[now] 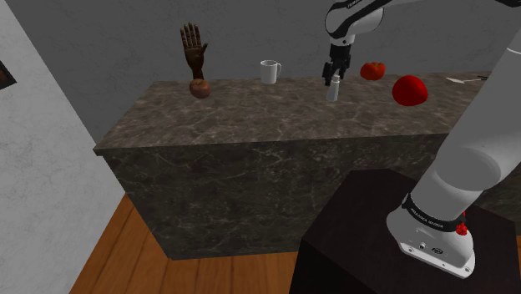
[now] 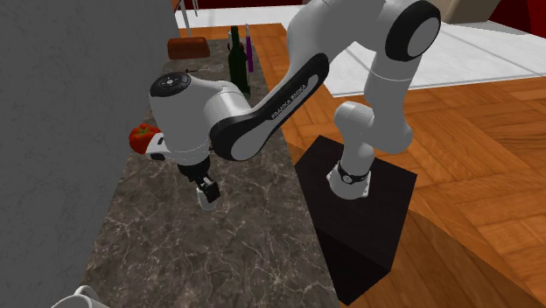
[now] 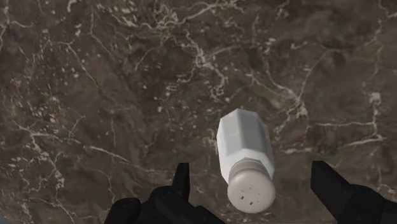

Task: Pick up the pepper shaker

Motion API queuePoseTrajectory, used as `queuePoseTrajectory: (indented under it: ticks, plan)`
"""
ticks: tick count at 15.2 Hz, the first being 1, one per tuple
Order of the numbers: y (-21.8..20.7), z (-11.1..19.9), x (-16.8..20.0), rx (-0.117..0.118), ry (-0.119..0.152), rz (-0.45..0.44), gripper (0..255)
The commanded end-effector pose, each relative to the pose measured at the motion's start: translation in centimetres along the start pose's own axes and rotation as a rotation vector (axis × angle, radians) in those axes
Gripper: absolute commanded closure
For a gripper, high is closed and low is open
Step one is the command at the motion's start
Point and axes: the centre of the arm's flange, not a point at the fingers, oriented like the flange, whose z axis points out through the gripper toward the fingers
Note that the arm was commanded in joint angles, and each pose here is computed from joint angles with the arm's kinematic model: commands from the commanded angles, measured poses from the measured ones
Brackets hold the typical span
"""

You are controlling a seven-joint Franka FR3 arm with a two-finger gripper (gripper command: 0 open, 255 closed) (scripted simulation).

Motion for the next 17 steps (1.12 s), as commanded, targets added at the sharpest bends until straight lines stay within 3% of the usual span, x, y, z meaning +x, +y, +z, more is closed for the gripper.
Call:
queuePoseTrajectory:
  ticks: [1,10,17]
  plan:
    - [0.1,0.3,0.0,0.000,0.000,0.000,255]
    - [0.0,0.2,0.0,0.000,0.000,0.000,255]
    - [0.4,-3.5,0.1,0.000,0.000,0.000,255]
